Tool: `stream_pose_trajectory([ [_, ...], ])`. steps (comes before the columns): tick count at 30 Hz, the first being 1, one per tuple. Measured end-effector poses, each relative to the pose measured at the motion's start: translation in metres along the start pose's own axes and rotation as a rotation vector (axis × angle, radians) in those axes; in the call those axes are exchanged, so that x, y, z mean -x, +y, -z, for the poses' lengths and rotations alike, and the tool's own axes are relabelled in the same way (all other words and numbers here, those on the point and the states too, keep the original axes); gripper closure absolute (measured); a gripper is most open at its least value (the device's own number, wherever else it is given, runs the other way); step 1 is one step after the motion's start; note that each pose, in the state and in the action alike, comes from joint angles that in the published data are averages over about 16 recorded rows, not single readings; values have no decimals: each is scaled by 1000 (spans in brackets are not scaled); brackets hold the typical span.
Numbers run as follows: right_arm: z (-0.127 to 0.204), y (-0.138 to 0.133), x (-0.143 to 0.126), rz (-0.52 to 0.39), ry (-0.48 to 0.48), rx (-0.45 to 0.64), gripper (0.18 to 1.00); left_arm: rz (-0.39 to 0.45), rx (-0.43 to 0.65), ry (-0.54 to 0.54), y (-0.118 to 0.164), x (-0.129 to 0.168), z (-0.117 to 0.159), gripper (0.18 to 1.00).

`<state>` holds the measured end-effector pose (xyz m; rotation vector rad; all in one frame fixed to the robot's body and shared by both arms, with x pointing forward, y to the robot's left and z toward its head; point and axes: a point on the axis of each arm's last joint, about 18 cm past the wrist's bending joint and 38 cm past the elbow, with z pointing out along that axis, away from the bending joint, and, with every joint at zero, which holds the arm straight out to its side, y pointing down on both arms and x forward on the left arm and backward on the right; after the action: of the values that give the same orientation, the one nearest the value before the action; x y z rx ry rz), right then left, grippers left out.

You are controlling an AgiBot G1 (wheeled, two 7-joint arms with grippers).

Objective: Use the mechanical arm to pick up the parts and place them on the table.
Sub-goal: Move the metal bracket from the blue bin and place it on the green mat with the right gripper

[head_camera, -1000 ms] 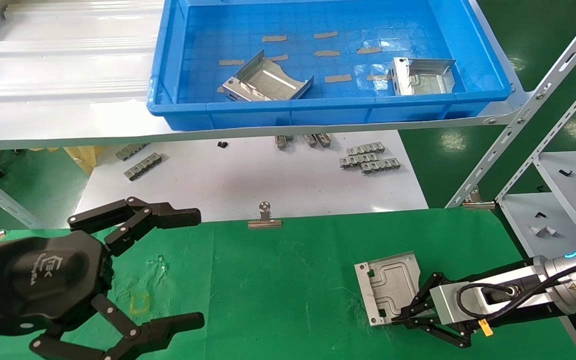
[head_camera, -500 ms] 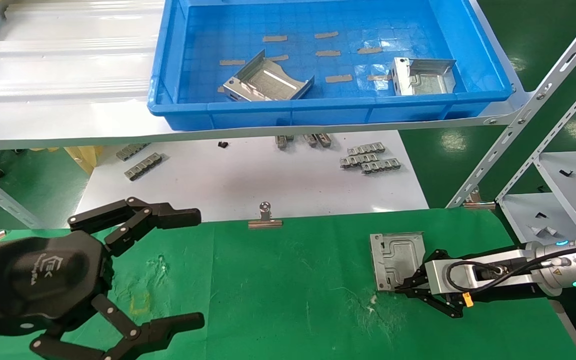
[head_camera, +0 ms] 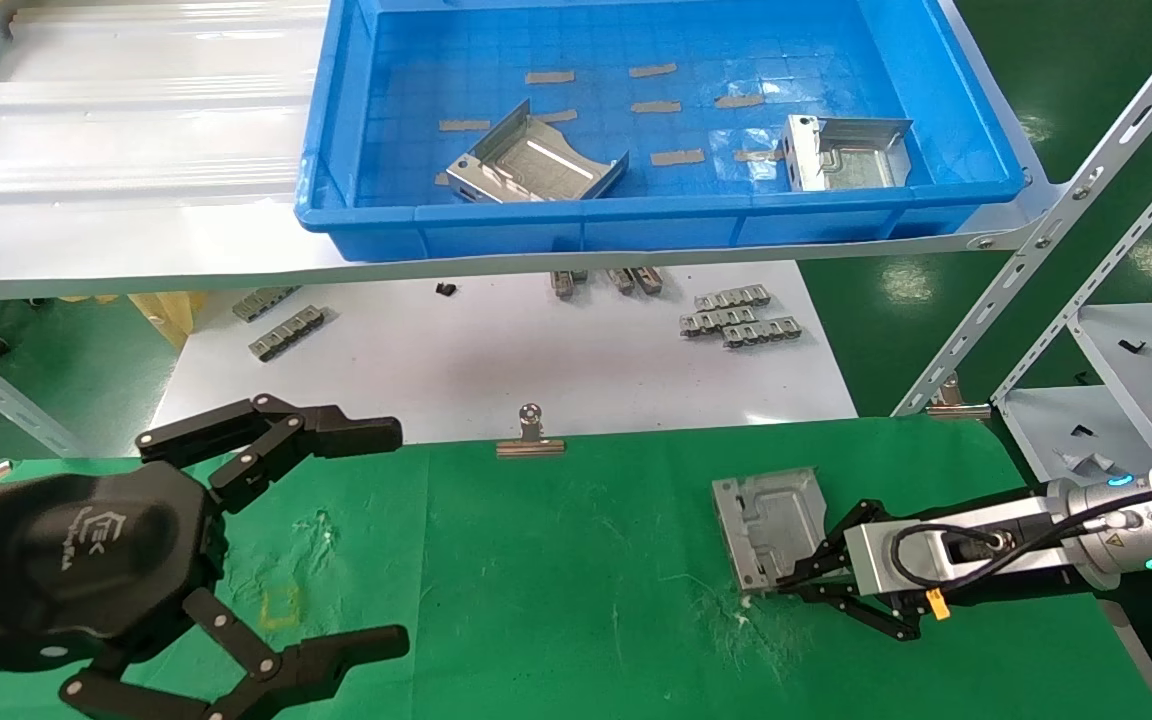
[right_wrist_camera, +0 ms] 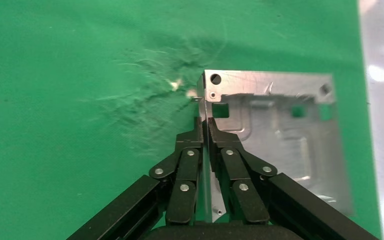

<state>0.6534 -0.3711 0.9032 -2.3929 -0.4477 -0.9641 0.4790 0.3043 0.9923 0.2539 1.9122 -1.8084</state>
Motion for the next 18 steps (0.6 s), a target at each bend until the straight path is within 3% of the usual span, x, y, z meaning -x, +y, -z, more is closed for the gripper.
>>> stream_pose_trajectory([
  [9,12,-11,-9,1,12,-38,912,0,0,0,0,0,0,184],
  [18,38,-35,-29,-98,94,-163,767,0,0,0,0,0,0,184],
])
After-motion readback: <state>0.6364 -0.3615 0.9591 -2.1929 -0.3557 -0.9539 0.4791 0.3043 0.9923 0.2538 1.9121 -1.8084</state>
